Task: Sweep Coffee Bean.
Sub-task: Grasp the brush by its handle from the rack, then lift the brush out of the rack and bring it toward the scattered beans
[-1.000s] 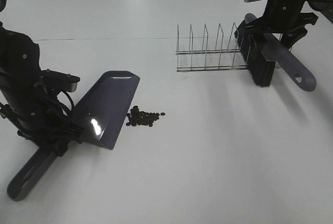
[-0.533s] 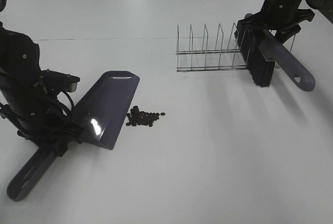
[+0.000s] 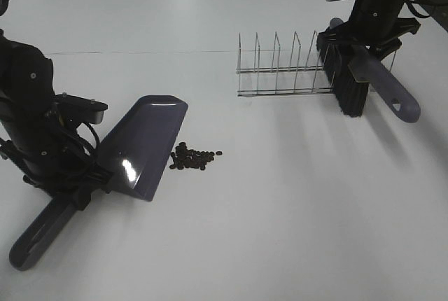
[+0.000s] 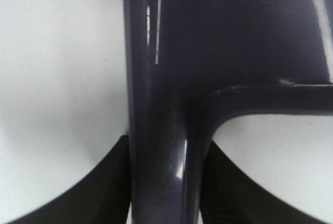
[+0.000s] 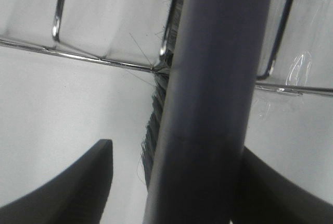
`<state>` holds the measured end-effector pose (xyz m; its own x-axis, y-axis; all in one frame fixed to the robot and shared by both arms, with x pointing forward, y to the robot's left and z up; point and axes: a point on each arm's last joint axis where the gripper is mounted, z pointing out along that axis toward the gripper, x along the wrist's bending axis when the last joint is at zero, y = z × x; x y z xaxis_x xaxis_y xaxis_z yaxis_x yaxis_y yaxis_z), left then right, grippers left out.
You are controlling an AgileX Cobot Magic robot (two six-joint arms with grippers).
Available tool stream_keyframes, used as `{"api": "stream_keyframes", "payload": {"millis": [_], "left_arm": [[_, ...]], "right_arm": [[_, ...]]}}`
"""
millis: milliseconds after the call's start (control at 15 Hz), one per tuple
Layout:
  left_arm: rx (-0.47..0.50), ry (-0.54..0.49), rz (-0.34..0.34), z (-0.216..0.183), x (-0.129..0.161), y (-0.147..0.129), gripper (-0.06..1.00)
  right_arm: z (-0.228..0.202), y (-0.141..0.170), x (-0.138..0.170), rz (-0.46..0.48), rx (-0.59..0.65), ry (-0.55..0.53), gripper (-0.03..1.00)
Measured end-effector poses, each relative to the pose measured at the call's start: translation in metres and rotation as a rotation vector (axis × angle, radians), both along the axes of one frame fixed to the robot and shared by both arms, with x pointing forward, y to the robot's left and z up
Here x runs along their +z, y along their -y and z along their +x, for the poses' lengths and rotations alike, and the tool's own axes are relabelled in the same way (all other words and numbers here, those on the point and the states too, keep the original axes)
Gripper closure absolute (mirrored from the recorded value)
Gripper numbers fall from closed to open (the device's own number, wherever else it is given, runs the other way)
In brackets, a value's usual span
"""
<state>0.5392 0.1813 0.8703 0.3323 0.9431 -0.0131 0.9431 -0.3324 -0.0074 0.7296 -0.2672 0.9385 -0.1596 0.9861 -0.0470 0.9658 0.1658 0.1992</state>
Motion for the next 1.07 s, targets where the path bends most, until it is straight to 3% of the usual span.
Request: {"api": "stream_keyframes", "payload": {"millis": [267, 467, 867, 1000, 1067], "left_arm": [[0.000, 0.000, 0.000, 0.000, 0.000, 0.000, 0.61], [0.000, -0.001, 0.000, 0.000, 0.000, 0.000, 0.61], [0.000, -0.001, 0.000, 0.000, 0.000, 0.000, 0.61], [0.000, -0.001, 0.000, 0.000, 0.000, 0.000, 0.61], [0.000, -0.001, 0.000, 0.000, 0.000, 0.000, 0.61]], "right_arm": [[0.000, 0.001, 0.000, -0.003, -0.014, 0.005, 0.49], [0.000, 0.001, 0.000, -0.008, -0.034, 0.006, 0.64], [-0.002, 0.004, 0.003, -0.015, -0.097, -0.014, 0.65], [-0.004, 0.004, 0.013, -0.010, -0.113, -0.001, 0.65], [-0.009, 0.005, 0.037, -0.006, -0.116, 0.032, 0.65]]}}
